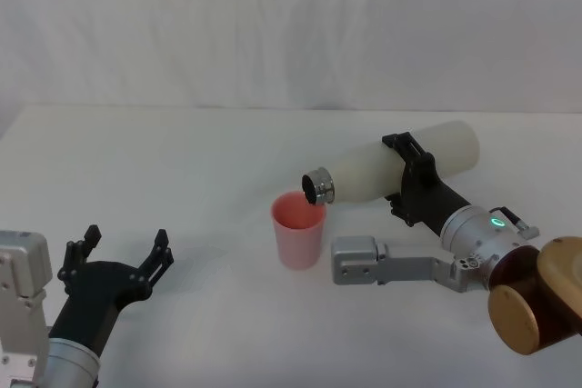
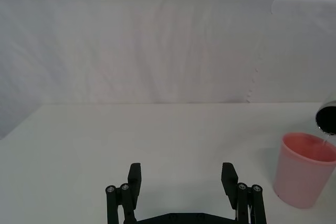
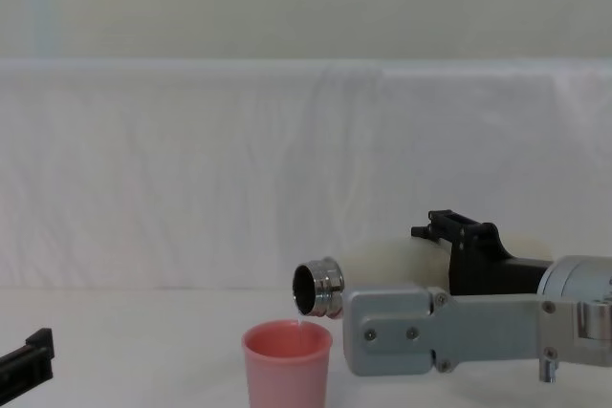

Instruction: Grasp the thermos with one hand and pour water into the cup lid.

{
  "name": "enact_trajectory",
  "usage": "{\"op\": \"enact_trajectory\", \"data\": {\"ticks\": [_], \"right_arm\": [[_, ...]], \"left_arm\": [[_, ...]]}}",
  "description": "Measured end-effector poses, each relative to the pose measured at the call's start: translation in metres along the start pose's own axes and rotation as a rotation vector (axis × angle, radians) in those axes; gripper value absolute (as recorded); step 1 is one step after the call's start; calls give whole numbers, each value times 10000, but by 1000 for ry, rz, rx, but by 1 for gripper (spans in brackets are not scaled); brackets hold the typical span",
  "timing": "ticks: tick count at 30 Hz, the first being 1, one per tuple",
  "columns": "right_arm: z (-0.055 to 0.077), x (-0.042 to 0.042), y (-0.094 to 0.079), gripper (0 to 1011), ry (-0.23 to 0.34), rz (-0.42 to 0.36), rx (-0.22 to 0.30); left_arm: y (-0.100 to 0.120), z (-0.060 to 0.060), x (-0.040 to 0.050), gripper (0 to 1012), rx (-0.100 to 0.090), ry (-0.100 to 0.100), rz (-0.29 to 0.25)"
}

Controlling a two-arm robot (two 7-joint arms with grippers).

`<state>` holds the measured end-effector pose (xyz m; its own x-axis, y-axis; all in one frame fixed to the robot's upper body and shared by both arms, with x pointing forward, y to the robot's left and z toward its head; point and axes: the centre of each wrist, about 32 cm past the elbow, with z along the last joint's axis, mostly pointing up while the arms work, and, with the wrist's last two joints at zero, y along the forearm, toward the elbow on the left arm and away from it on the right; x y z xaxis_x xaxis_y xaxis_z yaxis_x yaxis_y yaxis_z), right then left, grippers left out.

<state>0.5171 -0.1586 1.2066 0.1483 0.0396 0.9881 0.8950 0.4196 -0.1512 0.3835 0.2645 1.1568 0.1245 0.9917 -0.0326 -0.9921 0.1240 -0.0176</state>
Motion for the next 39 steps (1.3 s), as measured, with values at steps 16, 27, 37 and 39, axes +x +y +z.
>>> {"op": "enact_trajectory", "data": {"ticks": [16, 27, 37, 39], "right_arm": [[9, 7, 4, 950, -6, 2, 3], [8, 8, 4, 950, -10, 3, 4], [5, 10, 4, 950, -12, 5, 3], [5, 10, 3, 950, -13, 6, 3]], "left_arm": [[0, 0, 0, 1001, 0, 0, 0], [0, 0, 0, 1001, 0, 0, 0], [0, 0, 0, 1001, 0, 0, 0], [0, 0, 0, 1001, 0, 0, 0]]}}
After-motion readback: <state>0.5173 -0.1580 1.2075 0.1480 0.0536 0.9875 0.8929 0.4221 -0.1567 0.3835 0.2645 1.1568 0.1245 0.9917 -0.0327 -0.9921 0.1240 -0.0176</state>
